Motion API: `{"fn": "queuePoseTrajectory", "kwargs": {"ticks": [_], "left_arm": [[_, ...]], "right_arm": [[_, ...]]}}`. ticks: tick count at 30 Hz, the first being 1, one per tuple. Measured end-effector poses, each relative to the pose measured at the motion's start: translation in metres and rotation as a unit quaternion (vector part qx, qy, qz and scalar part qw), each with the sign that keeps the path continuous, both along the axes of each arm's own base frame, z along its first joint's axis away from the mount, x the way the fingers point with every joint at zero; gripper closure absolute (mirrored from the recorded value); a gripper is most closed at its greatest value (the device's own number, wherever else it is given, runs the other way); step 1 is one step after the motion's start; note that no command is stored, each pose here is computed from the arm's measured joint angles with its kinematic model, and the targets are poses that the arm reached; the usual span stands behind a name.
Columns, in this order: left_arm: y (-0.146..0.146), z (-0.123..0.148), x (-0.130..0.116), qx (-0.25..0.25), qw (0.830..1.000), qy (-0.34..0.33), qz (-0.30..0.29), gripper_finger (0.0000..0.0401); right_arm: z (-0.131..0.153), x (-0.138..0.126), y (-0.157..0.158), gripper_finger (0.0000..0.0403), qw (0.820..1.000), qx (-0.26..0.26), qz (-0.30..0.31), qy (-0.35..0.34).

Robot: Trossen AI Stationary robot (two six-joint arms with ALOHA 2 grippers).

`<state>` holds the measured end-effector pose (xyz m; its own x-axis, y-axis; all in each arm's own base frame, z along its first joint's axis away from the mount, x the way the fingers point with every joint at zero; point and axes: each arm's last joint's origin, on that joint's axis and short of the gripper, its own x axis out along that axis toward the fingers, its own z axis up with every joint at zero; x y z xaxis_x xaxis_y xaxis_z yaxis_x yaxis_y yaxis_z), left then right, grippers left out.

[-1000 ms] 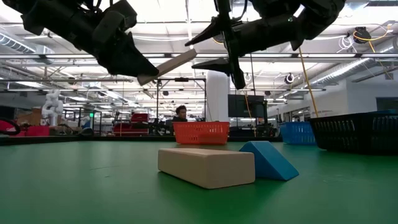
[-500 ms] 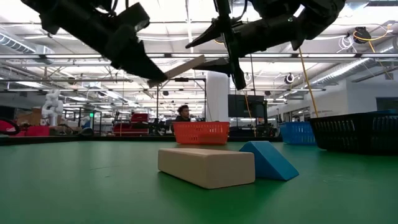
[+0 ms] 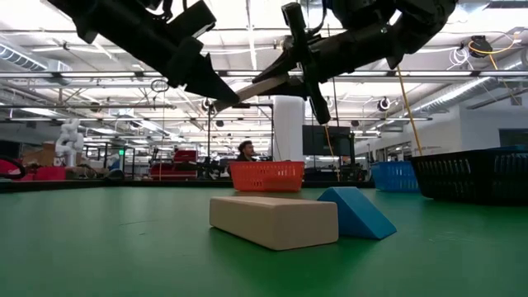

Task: Sort & place blocks by color
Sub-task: Put the brown block into the orange bin

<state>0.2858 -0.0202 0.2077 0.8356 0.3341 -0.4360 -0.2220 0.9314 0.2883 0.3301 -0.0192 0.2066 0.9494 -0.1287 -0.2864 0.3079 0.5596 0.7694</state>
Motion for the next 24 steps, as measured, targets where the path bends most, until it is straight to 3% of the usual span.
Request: {"fn": "queuePoseTrajectory", "kwargs": {"ticks": [7,16,24], "left_arm": [[0.001,0.000,0.000,-0.003,1.000,-0.004,0.002,0.0263],[0.003,0.005,0.001,-0.007,0.998,-0.038,0.057,0.0131],[0.003,0.005,0.000,-0.023,0.996,-0.049,0.076,0.0111]], "right_arm": [[-0.001,-0.001,-0.007,0.0353,1.000,-0.024,0.002,0.010],[-0.006,-0.004,-0.017,0.0361,0.997,-0.070,0.000,0.045],[-0.007,-0.008,-0.046,0.0361,0.991,-0.111,-0.041,0.060]]}}
